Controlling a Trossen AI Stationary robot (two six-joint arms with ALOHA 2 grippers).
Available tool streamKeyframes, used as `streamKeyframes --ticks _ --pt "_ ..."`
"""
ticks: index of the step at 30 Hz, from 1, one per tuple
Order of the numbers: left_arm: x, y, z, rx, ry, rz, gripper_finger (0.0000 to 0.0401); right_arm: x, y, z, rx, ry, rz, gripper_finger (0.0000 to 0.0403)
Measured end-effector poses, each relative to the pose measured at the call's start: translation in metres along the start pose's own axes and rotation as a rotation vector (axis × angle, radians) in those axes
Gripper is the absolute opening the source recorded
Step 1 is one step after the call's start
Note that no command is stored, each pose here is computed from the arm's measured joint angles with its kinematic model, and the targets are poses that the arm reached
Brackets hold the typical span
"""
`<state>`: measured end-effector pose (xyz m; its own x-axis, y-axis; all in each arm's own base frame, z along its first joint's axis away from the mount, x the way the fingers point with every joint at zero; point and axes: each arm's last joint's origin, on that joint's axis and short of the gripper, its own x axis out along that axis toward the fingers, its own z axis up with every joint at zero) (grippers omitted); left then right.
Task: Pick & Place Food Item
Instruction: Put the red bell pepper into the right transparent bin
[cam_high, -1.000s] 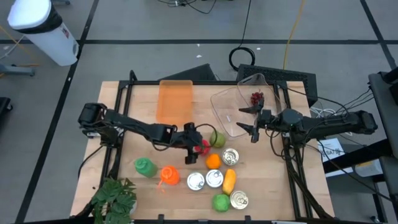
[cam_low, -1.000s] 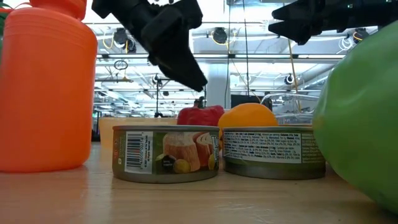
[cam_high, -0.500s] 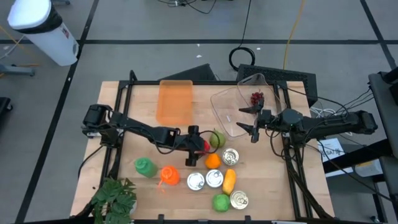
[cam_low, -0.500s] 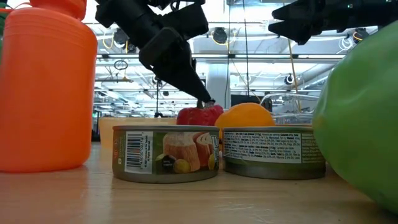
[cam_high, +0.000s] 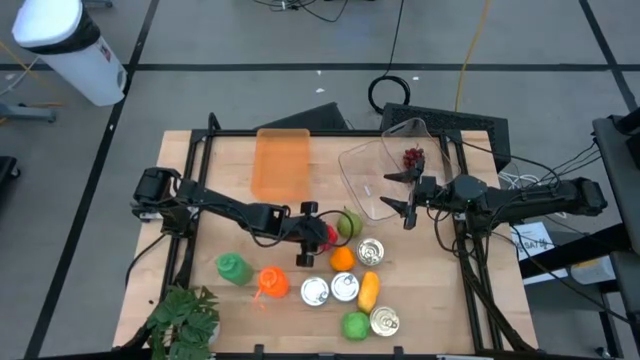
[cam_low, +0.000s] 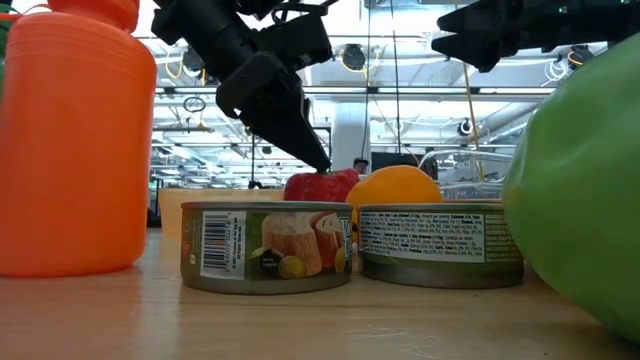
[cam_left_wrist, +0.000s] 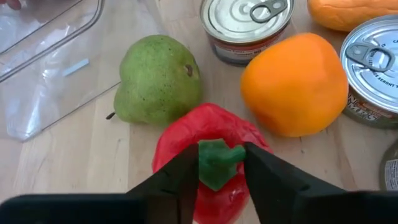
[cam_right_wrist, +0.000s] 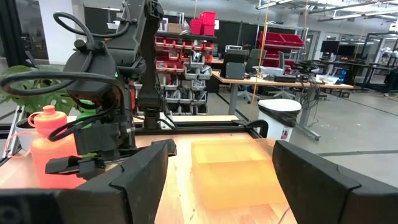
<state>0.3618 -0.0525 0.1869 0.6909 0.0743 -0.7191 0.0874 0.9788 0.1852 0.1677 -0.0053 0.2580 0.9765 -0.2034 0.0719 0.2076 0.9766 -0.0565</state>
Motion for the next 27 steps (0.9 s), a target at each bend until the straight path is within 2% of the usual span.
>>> streamKeyframes --ticks 8,15,20,27 --pt "0.001 0.003 0.0 -0.008 0.003 0.007 0.0087 0.0 0.0 0.0 0.0 0.0 0.0 0.0274" --pt "-0.008 0.007 0.003 0.034 -0.011 0.022 0.0016 0.0 0.0 0.0 0.007 0.0 0.001 0.0274" --pt "-0.039 0.015 0.016 0.033 -0.082 0.1 0.0026 0.0 0.0 0.0 0.007 0.0 0.001 0.0274" --pt "-0.098 0.033 0.034 0.066 -0.251 0.186 0.0016 0.006 0.002 -0.005 0.007 0.021 0.004 0.0275"
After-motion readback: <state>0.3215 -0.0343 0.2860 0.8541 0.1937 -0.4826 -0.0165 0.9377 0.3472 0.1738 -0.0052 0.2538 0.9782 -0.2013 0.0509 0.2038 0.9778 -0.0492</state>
